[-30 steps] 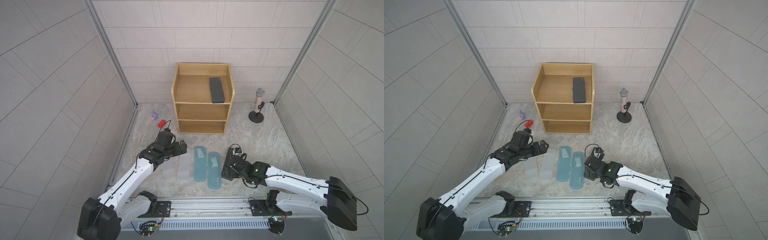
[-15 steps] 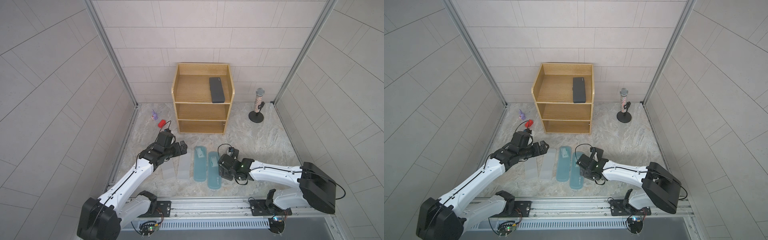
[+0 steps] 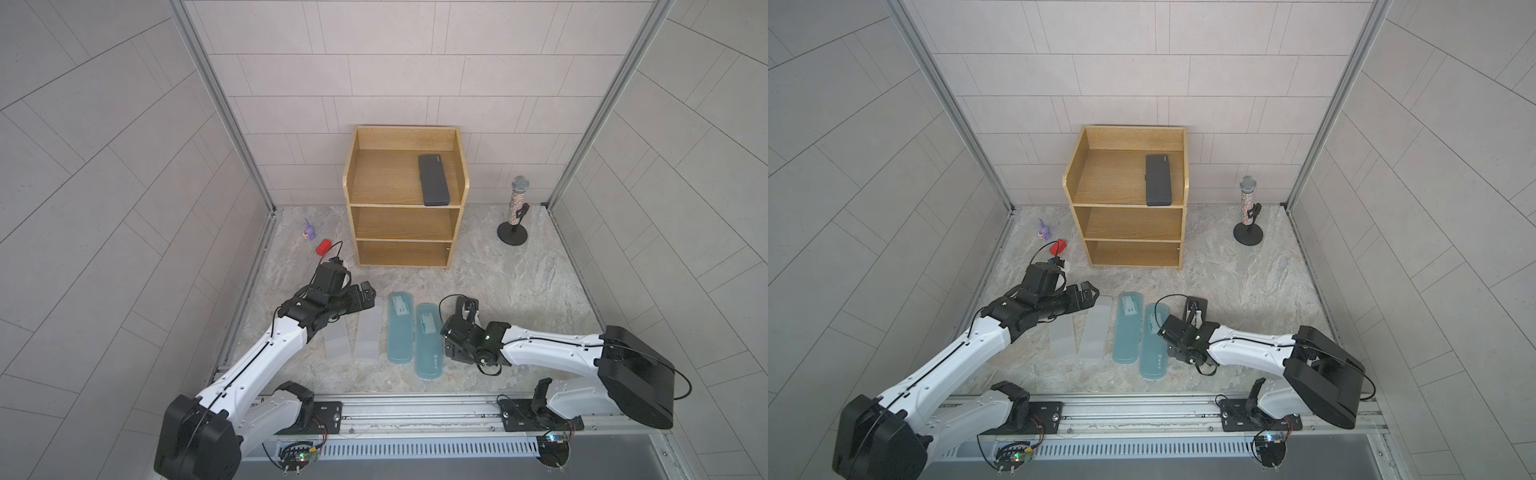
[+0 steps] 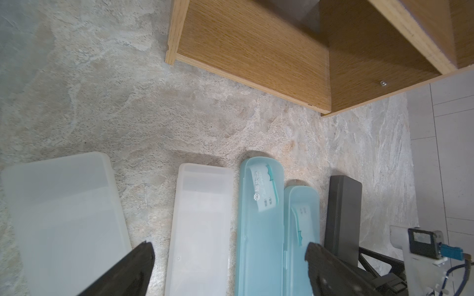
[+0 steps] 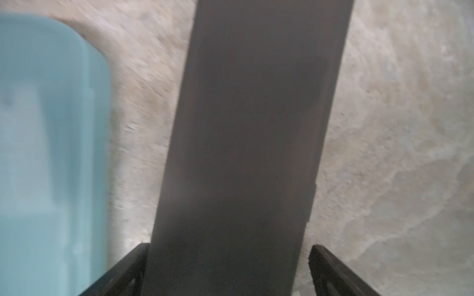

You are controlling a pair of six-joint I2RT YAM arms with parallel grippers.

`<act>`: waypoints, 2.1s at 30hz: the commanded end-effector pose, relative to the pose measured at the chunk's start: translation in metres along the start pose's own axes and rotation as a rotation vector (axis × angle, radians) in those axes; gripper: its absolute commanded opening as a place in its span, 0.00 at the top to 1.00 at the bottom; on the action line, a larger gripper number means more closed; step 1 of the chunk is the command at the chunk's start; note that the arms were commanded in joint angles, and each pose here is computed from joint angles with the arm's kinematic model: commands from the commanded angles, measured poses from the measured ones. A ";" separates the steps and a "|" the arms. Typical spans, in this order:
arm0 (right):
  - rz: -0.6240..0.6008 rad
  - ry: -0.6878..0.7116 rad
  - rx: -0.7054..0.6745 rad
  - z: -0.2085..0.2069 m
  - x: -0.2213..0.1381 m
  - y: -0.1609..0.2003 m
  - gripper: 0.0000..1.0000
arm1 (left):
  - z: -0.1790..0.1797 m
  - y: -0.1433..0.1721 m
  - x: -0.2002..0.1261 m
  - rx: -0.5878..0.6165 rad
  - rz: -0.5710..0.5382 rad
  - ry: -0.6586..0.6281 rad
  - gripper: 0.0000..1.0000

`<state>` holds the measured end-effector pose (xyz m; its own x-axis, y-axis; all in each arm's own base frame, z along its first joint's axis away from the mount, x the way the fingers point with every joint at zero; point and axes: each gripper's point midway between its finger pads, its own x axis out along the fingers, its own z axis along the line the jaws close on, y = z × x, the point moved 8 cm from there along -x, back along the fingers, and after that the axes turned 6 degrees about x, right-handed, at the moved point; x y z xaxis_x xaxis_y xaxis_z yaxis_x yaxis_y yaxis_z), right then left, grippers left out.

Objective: Place the pencil cases on the shelf according to color
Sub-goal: Pick up the pencil case from the center of the board.

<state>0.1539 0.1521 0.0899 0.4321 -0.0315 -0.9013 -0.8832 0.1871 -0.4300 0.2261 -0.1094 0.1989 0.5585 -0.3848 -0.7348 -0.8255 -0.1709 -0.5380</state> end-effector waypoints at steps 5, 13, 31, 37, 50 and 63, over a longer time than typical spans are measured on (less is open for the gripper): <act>-0.035 0.047 0.013 -0.037 -0.010 0.010 0.00 | -0.004 -0.001 -0.003 0.012 -0.006 0.006 0.00; -0.049 -0.102 0.075 -0.049 -0.030 0.013 0.00 | -0.007 -0.003 -0.003 0.018 -0.017 -0.056 0.00; 0.033 -0.122 0.037 -0.042 -0.022 0.022 0.00 | -0.004 0.005 0.000 0.022 0.004 -0.095 0.00; 0.070 -0.104 0.037 -0.041 -0.015 0.026 0.00 | -0.005 0.006 0.003 0.021 0.011 -0.082 0.00; 0.106 -0.063 0.029 -0.047 -0.008 0.035 0.00 | -0.004 0.007 0.005 0.023 0.006 -0.071 0.00; 0.117 -0.029 0.031 -0.053 -0.002 0.043 0.05 | -0.005 0.009 0.005 0.019 0.003 -0.060 0.00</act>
<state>0.1179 0.1203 0.0895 0.4095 0.0749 -0.9092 -0.8958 0.2217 -0.3852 0.2245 -0.1169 0.1946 0.5607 -0.3275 -0.7605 -0.8258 -0.1546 -0.5424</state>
